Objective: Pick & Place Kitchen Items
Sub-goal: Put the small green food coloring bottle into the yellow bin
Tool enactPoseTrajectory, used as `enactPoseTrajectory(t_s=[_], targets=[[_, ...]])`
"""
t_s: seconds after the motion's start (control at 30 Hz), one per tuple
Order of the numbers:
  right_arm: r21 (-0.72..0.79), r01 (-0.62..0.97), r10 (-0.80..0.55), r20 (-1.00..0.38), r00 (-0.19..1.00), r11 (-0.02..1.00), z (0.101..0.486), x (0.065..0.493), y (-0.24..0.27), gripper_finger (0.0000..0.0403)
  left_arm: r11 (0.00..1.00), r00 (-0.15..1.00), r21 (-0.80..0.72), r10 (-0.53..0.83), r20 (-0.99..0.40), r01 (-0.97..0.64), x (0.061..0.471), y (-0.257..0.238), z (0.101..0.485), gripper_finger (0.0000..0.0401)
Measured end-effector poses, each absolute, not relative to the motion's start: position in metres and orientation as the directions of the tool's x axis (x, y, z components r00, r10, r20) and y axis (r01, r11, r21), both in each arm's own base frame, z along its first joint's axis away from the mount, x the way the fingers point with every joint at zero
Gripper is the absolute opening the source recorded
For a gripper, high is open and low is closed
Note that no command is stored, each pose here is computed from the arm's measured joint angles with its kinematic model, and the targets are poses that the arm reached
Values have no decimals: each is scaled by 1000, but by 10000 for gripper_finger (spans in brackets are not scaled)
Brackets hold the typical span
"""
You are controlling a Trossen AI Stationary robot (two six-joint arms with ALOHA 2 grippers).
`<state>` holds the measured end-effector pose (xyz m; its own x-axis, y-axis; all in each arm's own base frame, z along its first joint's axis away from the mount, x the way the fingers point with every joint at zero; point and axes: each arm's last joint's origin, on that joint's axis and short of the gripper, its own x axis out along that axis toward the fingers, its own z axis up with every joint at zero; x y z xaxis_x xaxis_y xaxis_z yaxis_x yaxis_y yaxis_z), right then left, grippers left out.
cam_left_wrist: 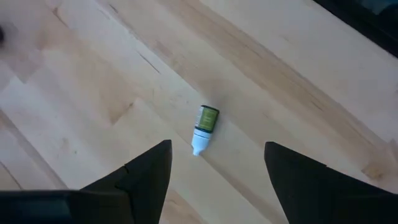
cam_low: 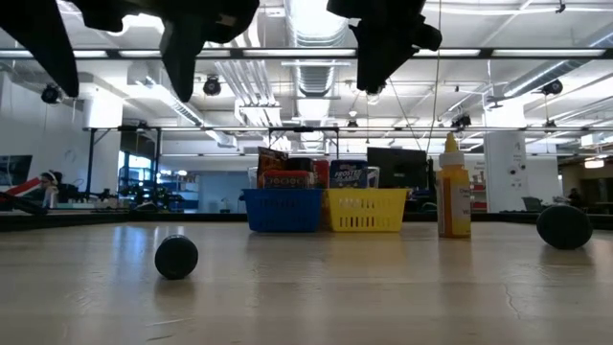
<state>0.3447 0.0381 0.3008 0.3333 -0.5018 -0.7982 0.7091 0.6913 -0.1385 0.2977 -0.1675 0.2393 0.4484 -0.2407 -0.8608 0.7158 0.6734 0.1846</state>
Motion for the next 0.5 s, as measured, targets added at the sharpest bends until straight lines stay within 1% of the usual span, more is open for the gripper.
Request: enactPoseTrajectory(t_s=[0.1,0.3,0.5], targets=[[-138,707,-500,-798,335,694,301,345,39,99,660,439,189,-236,-867,727,297,-167,237,261],[-134,706,-497,-800,337,695,301,345,40,93,663,423,178,-228,-877,727,297,-169,231,261],[-134,706,-496,-800,337,695,301,345,40,107,671,425,169,-237,-874,722,295,-171,217,261]])
